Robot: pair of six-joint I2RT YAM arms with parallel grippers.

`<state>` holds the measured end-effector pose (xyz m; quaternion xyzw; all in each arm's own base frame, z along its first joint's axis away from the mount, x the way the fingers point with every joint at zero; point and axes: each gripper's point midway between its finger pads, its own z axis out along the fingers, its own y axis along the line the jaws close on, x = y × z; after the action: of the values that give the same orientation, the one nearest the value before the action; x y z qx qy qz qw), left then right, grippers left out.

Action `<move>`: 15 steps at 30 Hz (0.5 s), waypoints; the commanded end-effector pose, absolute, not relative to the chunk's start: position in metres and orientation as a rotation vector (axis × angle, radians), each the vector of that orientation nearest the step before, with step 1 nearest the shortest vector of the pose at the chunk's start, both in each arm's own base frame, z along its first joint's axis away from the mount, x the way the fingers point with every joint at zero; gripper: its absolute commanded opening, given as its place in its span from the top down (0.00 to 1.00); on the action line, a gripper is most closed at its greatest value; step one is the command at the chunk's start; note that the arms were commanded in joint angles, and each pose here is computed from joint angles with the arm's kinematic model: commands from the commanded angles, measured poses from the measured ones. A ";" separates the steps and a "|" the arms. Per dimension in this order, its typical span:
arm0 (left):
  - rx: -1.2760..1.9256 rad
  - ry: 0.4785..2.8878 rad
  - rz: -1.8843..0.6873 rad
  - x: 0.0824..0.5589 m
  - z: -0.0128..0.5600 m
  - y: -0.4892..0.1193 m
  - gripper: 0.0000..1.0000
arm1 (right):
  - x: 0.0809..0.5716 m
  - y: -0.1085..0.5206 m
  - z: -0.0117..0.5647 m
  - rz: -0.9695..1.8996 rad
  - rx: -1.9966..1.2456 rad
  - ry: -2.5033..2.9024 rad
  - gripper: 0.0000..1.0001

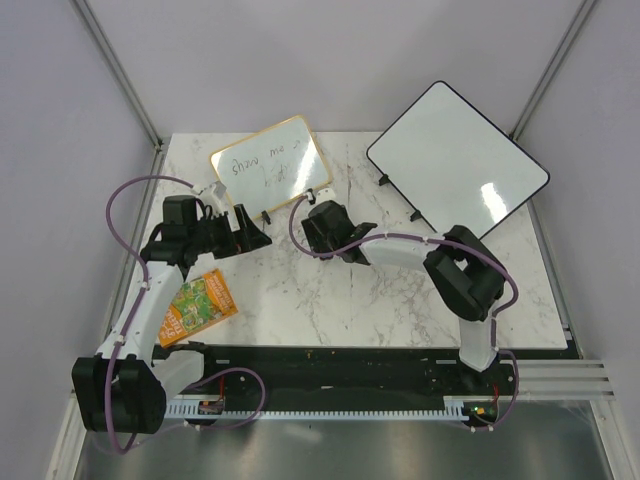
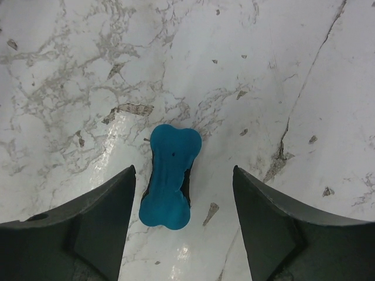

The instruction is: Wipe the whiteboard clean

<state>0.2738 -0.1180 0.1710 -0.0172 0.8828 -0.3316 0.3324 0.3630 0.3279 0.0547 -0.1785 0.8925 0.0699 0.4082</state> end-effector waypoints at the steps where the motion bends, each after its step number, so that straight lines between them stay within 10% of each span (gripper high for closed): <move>1: 0.004 2.281 -0.886 0.274 0.174 -0.119 0.02 | 0.365 0.325 0.040 0.179 -0.431 2.281 0.26; 15: -0.007 2.289 -0.885 0.276 0.171 -0.118 0.02 | 0.365 0.329 0.005 0.201 -0.429 2.342 0.61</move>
<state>0.2742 -0.1162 0.1673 -0.0218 0.8846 -0.3304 0.3283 0.3656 0.3299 0.0216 -0.1693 0.9040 0.0800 0.3845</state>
